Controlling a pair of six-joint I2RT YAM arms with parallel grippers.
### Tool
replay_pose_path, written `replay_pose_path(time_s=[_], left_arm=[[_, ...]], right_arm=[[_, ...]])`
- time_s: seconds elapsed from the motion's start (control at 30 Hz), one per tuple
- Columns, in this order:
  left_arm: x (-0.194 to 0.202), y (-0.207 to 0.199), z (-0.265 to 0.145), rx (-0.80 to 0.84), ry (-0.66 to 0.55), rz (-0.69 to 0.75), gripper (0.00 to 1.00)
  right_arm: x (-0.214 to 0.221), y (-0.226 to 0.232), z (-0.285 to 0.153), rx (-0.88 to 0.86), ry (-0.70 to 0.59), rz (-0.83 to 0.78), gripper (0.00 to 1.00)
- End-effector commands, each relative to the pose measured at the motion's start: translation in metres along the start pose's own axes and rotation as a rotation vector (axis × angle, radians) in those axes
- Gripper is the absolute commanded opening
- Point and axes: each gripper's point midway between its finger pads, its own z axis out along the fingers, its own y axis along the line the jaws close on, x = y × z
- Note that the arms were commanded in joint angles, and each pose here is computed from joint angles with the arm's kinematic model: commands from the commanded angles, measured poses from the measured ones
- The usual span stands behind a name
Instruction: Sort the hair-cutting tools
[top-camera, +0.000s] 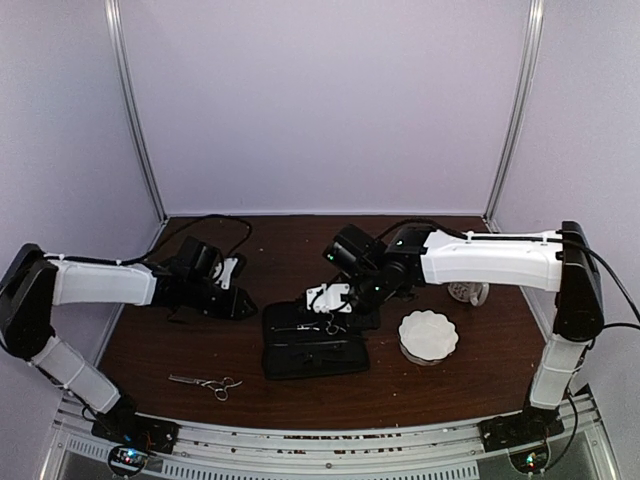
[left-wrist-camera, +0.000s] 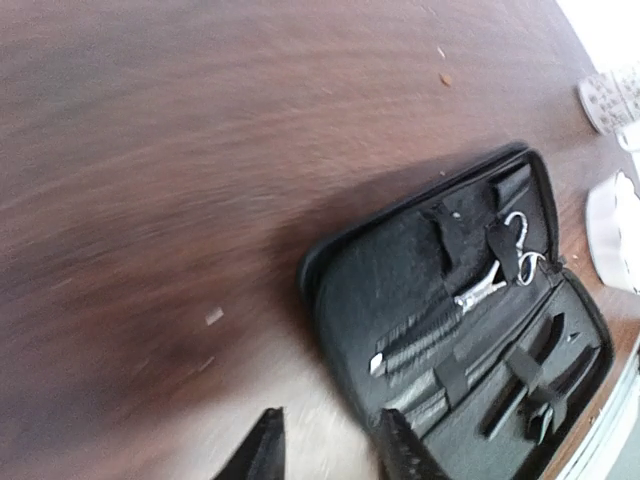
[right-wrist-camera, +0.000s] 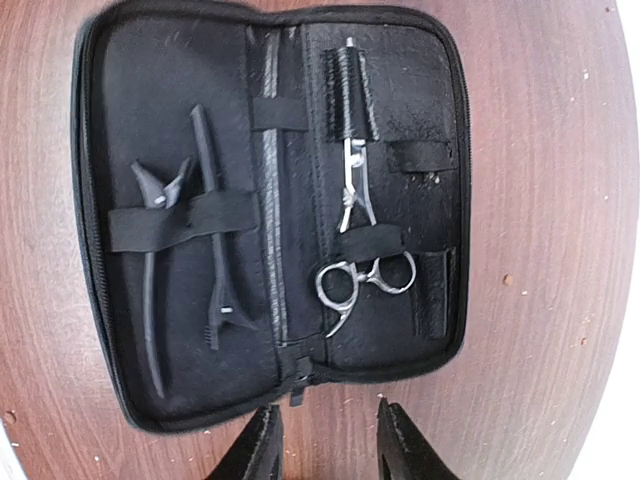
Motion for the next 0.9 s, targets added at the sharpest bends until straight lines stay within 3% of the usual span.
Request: replay_pose_path(time_s=[0.0, 0.3, 0.47, 0.5, 0.53, 0.57, 0.87], left_arm=[[-0.005, 0.015, -0.054, -0.191, -0.036, -0.007, 0.37], [0.068, 0.009, -0.115, -0.268, 0.048, -0.130, 0.42], [0.115, 0.003, -0.125, -0.304, 0.132, -0.238, 0.49], [0.123, 0.002, -0.124, -0.311, 0.140, -0.275, 0.60], [0.128, 0.001, -0.122, -0.309, 0.137, -0.318, 0.80], [0.132, 0.000, -0.119, -0.295, 0.132, -0.353, 0.88], [0.165, 0.016, -0.093, -0.261, 0.098, -0.659, 0.86]], right_arm=[[-0.003, 0.006, -0.002, -0.021, -0.024, 0.007, 0.33], [-0.005, 0.014, -0.008, -0.043, -0.050, -0.005, 0.33], [-0.007, 0.018, -0.010, -0.050, -0.058, -0.018, 0.33], [-0.008, 0.019, -0.010, -0.054, -0.063, -0.022, 0.33], [-0.008, 0.021, -0.010, -0.060, -0.063, -0.026, 0.33], [-0.009, 0.022, -0.010, -0.062, -0.065, -0.029, 0.33], [-0.007, 0.029, -0.006, -0.071, -0.052, -0.054, 0.33]])
